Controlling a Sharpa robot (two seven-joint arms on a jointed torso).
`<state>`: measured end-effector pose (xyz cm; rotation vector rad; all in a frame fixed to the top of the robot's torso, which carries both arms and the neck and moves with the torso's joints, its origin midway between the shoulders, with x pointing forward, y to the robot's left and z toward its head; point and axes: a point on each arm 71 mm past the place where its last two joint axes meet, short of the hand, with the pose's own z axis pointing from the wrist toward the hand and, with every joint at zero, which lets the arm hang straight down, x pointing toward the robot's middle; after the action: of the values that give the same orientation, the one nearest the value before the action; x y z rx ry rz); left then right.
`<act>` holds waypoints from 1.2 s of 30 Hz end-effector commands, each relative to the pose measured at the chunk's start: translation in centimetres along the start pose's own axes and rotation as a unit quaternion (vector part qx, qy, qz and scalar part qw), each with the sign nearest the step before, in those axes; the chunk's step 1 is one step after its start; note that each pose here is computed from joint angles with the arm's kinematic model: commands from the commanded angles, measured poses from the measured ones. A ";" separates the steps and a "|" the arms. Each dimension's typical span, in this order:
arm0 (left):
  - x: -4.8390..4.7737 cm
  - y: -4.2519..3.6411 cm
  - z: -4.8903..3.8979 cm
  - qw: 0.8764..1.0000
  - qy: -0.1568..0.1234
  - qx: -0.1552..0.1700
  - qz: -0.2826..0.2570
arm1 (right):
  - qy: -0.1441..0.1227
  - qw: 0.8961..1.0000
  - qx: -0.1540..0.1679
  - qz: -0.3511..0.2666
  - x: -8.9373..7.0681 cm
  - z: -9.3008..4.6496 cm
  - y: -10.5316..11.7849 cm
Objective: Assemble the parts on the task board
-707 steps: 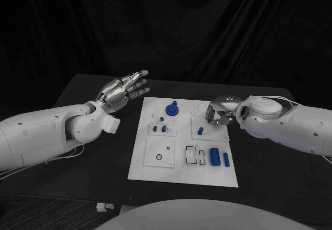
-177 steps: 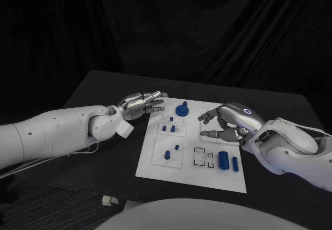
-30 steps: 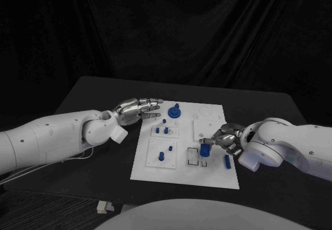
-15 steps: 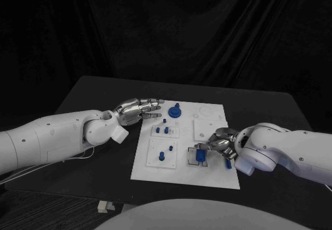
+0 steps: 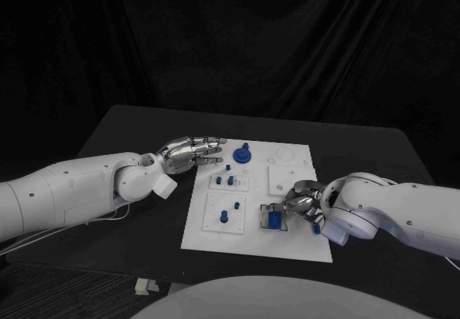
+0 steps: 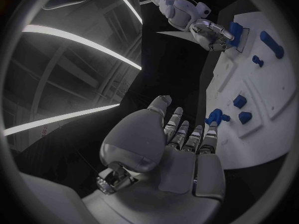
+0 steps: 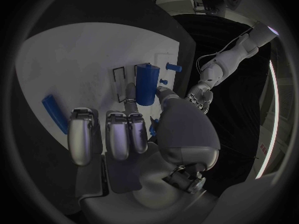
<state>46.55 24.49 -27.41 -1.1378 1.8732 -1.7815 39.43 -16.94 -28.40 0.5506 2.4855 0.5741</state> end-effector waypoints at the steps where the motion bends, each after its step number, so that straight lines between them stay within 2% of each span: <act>1: 0.22 -0.01 0.09 1.000 0.007 0.005 -0.006 | 0.017 1.000 0.012 -0.015 0.3 0.1 -0.2; 16: 0.24 0.01 0.13 1.000 0.008 0.004 -0.006 | 0.026 0.999 0.018 -0.021 0.3 0.2 -0.4; 36: 0.24 0.08 -0.01 1.000 0.008 -0.002 -0.007 | -0.010 1.000 -0.003 0.003 -0.3 0.1 -0.3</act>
<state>46.47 24.50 -27.47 -1.1414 1.8851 -1.7766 39.57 -17.35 -28.59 0.5398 2.5000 0.5609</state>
